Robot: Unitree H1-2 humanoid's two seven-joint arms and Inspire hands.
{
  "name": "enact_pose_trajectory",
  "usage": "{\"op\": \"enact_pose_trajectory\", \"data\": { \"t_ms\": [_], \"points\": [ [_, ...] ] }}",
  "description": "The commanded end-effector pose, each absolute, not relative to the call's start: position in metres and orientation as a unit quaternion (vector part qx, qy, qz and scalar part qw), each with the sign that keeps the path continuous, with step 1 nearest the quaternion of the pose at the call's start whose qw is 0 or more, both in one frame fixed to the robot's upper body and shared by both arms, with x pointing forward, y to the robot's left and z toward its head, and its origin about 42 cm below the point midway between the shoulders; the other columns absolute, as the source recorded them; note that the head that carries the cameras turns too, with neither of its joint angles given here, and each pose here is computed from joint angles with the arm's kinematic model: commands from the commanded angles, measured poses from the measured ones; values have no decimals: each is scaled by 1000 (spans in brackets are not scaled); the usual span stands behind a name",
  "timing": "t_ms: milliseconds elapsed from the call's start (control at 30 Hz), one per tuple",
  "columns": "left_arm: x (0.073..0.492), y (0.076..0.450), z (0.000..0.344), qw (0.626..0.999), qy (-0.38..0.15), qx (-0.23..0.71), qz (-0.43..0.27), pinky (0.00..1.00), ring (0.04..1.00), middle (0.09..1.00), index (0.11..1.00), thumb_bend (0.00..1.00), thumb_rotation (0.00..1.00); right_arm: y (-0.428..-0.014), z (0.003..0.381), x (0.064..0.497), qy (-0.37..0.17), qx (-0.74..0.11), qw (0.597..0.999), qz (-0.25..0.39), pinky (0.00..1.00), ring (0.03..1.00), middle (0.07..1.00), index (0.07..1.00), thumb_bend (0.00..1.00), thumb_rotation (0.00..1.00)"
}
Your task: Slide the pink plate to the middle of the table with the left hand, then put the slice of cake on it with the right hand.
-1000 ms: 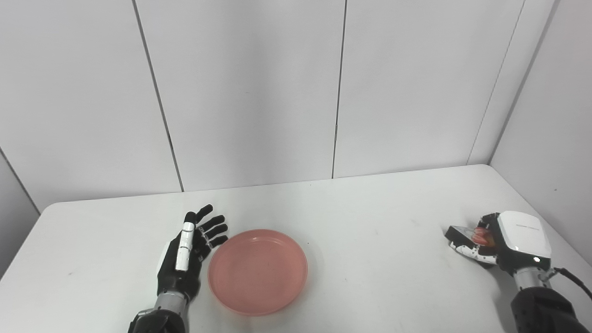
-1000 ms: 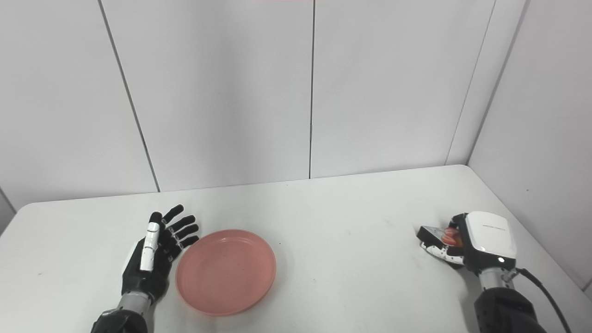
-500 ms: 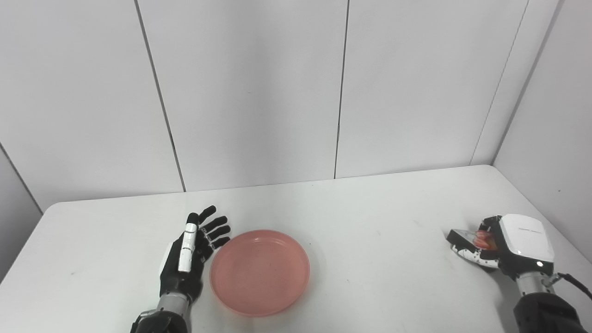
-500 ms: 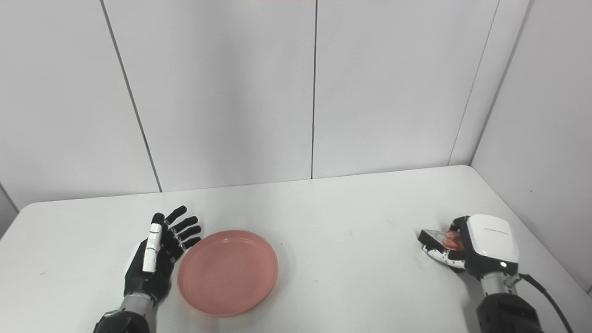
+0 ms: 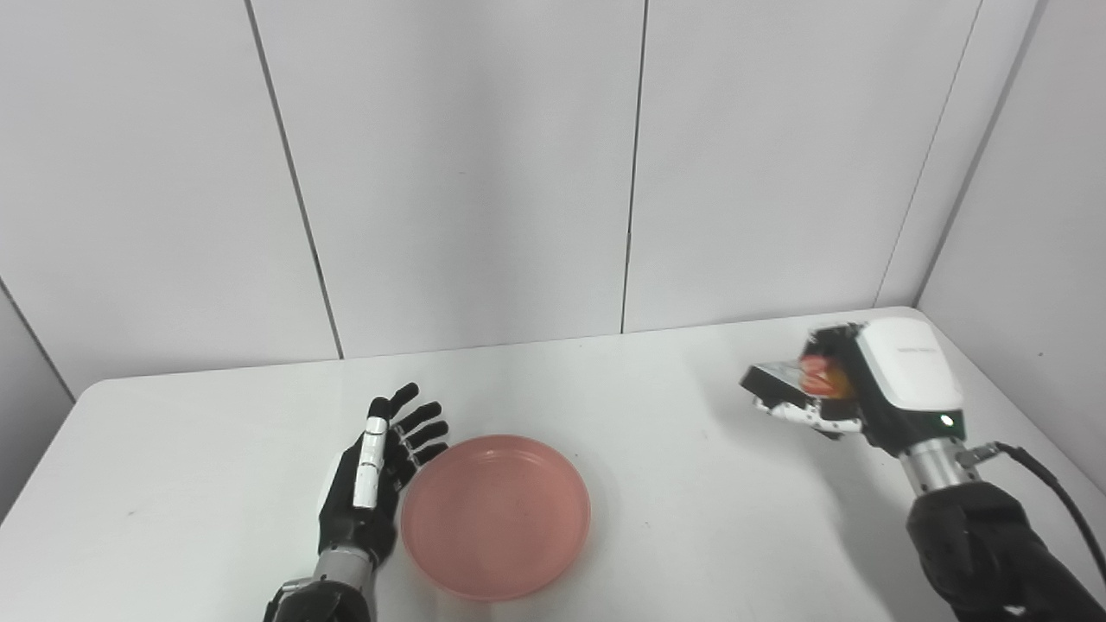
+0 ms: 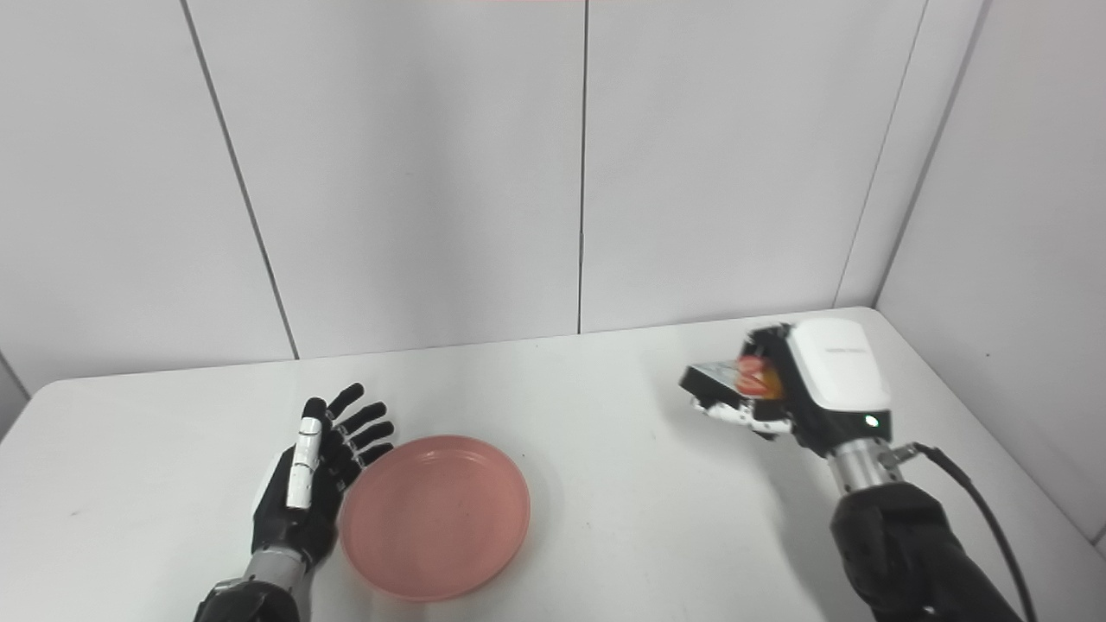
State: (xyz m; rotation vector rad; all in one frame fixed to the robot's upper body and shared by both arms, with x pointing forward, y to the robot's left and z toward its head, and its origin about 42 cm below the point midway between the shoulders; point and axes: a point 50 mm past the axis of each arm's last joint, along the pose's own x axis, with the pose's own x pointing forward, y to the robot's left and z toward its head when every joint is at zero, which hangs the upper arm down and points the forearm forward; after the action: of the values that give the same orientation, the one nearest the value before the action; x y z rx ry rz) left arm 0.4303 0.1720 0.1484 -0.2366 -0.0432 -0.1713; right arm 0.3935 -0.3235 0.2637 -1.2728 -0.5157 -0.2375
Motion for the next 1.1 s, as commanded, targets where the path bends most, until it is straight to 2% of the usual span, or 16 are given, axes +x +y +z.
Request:
{"op": "enact_pose_trajectory", "data": {
  "t_ms": [0,267,467,700,800,1067],
  "points": [
    [417,167,119,989,43,-119,-75,672,753,771,820,711,893,-305,291,397,-298,-578,752,-105,110,156,226,262,502,430],
    [416,152,118,990,43,-112,-79,675,756,765,817,717,899,-249,311,405,-363,-551,751,-44,104,150,222,259,514,434],
    [414,139,116,990,45,-105,-82,710,749,759,827,705,911,-218,304,415,-377,-545,749,7,125,176,252,295,506,419],
    [410,128,115,990,46,-98,-87,720,754,754,828,683,923,-180,290,419,-390,-537,745,69,126,177,246,296,518,386],
    [409,126,116,990,46,-99,-87,707,747,747,824,674,921,-171,286,420,-392,-535,744,81,128,180,248,292,528,442],
    [408,121,117,990,45,-105,-89,695,743,743,828,662,914,-139,269,425,-396,-531,739,125,127,176,252,291,497,493]
  ]
}}
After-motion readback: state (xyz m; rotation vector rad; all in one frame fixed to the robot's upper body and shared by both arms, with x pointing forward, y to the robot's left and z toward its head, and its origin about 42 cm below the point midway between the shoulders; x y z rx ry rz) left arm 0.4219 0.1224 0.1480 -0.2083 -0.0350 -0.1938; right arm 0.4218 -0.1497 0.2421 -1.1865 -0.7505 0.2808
